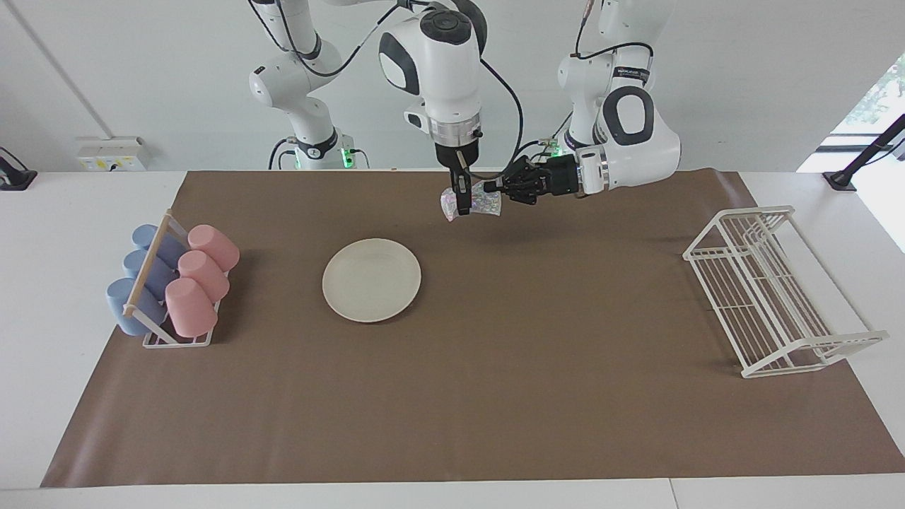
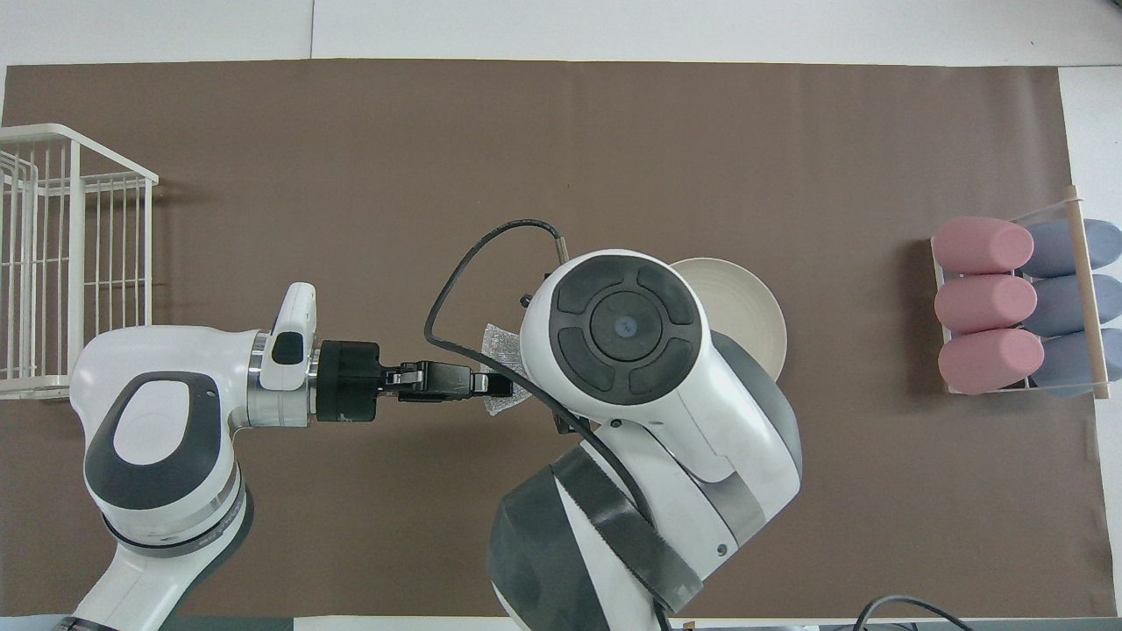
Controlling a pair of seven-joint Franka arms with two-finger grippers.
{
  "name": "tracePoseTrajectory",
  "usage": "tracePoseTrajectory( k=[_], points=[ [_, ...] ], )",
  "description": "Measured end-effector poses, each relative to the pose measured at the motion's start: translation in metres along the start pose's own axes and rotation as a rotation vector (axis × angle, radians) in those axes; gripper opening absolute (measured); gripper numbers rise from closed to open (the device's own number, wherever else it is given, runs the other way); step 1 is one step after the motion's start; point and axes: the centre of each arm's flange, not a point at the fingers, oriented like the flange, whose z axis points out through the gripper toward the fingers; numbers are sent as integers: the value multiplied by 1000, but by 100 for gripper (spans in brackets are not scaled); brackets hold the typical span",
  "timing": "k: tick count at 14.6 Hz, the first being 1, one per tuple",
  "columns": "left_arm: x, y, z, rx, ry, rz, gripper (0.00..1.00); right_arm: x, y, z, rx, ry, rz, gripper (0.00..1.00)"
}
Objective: Wipe plate with sponge
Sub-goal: 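Grasp the sponge with the left gripper while the right gripper releases, then withdraw the right gripper to the cup holder while the left gripper retreats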
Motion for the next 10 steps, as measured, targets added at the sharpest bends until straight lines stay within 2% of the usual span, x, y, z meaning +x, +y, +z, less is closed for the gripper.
tracePoseTrajectory(
  k=[3,6,10],
  points=[
    [2,-1,-4,2,12,-37,6,25,-11,-11,8,-1,-145,99],
    [9,2,-18,68,17,-65,6,76,-23,-26,-9,9,-378,100],
    [26,32,-49,271,23,-116,6,156,-19,-49,-115,4,-684,100]
  ],
)
